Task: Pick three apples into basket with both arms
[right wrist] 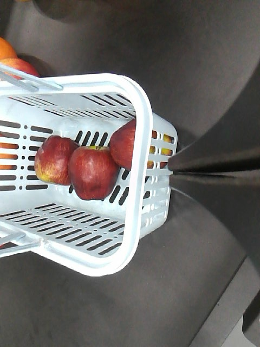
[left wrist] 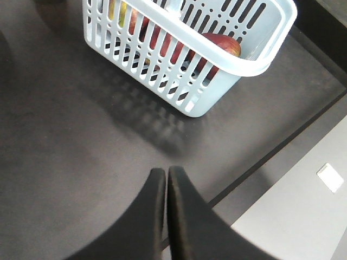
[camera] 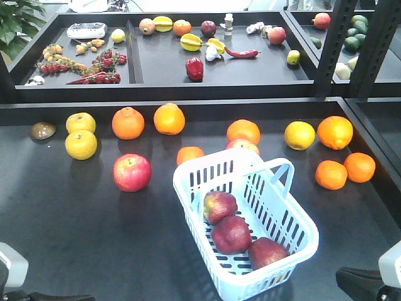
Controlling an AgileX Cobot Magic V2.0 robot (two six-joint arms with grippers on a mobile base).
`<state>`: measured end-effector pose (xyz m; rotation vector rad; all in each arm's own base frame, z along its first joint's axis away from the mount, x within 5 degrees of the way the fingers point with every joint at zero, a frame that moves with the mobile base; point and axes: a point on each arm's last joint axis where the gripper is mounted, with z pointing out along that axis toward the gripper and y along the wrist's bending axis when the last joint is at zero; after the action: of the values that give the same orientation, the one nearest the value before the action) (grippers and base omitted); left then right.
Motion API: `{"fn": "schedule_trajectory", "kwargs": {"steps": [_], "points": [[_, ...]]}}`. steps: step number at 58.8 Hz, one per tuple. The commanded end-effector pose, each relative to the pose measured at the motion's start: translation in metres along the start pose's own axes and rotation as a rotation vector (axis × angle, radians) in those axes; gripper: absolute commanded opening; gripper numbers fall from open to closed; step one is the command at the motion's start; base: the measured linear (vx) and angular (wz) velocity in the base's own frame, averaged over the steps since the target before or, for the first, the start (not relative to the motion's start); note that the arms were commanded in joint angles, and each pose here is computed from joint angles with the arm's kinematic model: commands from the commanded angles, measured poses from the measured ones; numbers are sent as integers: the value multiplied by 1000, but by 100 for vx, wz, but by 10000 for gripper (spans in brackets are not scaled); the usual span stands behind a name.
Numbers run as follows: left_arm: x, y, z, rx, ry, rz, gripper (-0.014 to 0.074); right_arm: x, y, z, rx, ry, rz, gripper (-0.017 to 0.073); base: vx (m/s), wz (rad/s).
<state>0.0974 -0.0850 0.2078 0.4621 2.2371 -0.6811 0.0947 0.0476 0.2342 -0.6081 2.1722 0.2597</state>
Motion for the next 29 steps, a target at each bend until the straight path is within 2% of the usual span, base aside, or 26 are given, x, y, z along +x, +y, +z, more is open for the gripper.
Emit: {"fn": "schedule_trajectory", "kwargs": {"steps": [1, 11, 29], "points": [[-12, -1, -2, -10, -80, -20, -6, -13, -2, -4, 20, -83, -4, -8, 0, 0], [-12, -1, -2, -7, -75, -20, -6, -13, -2, -4, 20, -83, -4, -8, 0, 0], [-17, 1, -3, -38, -135, -21, -6, -13, -2, -4, 20, -83, -4, -8, 0, 0]]}}
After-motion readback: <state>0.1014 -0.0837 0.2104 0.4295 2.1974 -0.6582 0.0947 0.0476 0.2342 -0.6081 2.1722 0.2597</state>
